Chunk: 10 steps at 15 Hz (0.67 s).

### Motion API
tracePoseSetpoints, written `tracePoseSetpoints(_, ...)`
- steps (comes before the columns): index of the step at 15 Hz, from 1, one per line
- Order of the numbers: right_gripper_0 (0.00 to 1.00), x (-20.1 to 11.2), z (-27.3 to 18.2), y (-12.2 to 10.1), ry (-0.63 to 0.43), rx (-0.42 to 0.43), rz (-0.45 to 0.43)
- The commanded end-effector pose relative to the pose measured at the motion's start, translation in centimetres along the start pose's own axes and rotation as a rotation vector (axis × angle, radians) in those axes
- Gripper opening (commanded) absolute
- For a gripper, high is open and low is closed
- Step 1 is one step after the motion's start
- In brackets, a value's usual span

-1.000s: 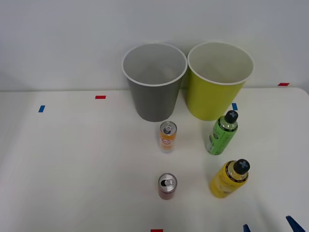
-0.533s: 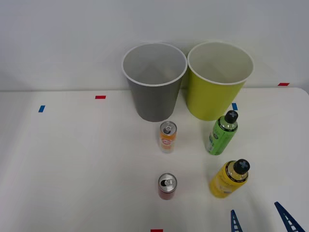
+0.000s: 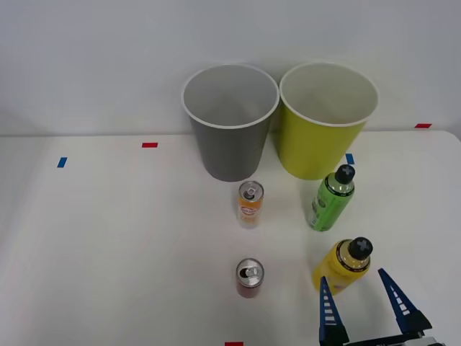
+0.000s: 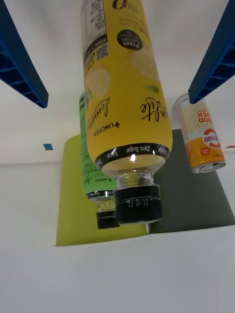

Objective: Put cans in the gray bin, plastic bottles in the light green bin

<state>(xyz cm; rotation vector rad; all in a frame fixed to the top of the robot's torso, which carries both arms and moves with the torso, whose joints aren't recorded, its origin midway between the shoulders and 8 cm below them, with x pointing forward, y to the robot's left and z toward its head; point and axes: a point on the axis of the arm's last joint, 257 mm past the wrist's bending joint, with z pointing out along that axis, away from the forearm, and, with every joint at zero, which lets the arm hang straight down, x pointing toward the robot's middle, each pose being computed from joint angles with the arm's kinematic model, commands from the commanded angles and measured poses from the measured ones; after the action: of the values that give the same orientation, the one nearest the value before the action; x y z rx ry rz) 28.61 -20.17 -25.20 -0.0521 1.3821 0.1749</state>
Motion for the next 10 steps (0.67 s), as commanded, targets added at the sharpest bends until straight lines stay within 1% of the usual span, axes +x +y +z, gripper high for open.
tracePoseSetpoints(1,1.0,0.0,1.8,0.8,-0.01,-0.049,-0.013)
tracePoseSetpoints(4,1.0,0.3,3.7,0.9,0.0,-0.079,-0.023)
tracePoseSetpoints(6,1.0,0.1,4.7,0.6,-0.003,-0.081,-0.028)
tracePoseSetpoints(10,1.0,0.2,4.5,0.4,0.005,-0.086,-0.017)
